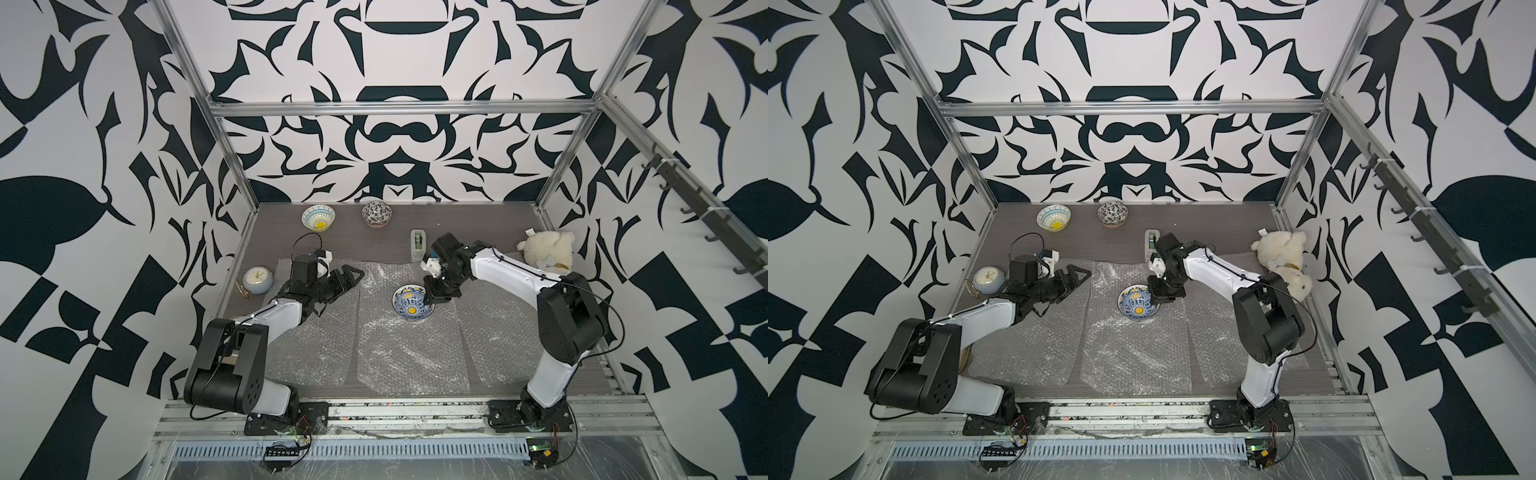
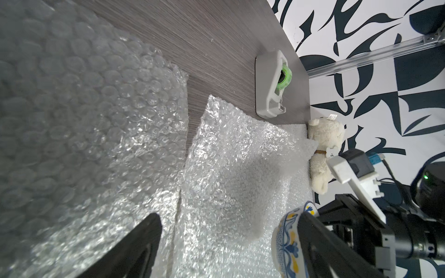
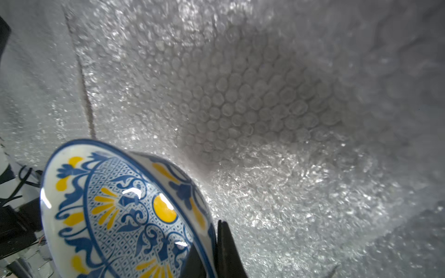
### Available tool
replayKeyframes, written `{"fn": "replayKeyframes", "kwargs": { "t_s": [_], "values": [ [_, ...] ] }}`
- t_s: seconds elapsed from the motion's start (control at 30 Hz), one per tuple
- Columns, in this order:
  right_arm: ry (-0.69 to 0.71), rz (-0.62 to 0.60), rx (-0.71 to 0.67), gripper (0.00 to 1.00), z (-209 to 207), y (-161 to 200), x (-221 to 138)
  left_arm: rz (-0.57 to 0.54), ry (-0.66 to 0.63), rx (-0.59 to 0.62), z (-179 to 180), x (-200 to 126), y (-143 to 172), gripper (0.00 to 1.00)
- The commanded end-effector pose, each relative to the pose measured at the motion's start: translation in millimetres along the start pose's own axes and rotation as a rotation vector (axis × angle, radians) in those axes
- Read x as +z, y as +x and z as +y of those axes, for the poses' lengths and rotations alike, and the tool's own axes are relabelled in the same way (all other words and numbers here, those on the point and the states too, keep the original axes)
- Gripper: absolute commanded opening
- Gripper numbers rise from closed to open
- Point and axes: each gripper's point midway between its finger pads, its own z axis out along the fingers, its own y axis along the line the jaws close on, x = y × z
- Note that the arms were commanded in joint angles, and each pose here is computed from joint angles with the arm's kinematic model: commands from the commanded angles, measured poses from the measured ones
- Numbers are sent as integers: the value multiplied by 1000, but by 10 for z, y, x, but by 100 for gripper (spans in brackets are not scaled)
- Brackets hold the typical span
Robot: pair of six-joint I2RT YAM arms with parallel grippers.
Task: Wrap bowls in bubble wrap
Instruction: Place the bowl on the bubble wrap.
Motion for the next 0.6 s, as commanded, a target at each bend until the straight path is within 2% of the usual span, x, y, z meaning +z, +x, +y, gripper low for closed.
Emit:
{"fn": "replayKeyframes", "kwargs": {
  "t_s": [0.0,0.3,0.57],
  "values": [
    [8,-126,-32,0,81,-196,-194,5,45,32,-176,72,-64,91],
    [-16,-116,-59,0,192,-272,96,21,39,54,-265,191,-17,91],
    [67,-84,-41,0,-37,-184,251,23,32,58,-259,183,20,91]
  ]
}}
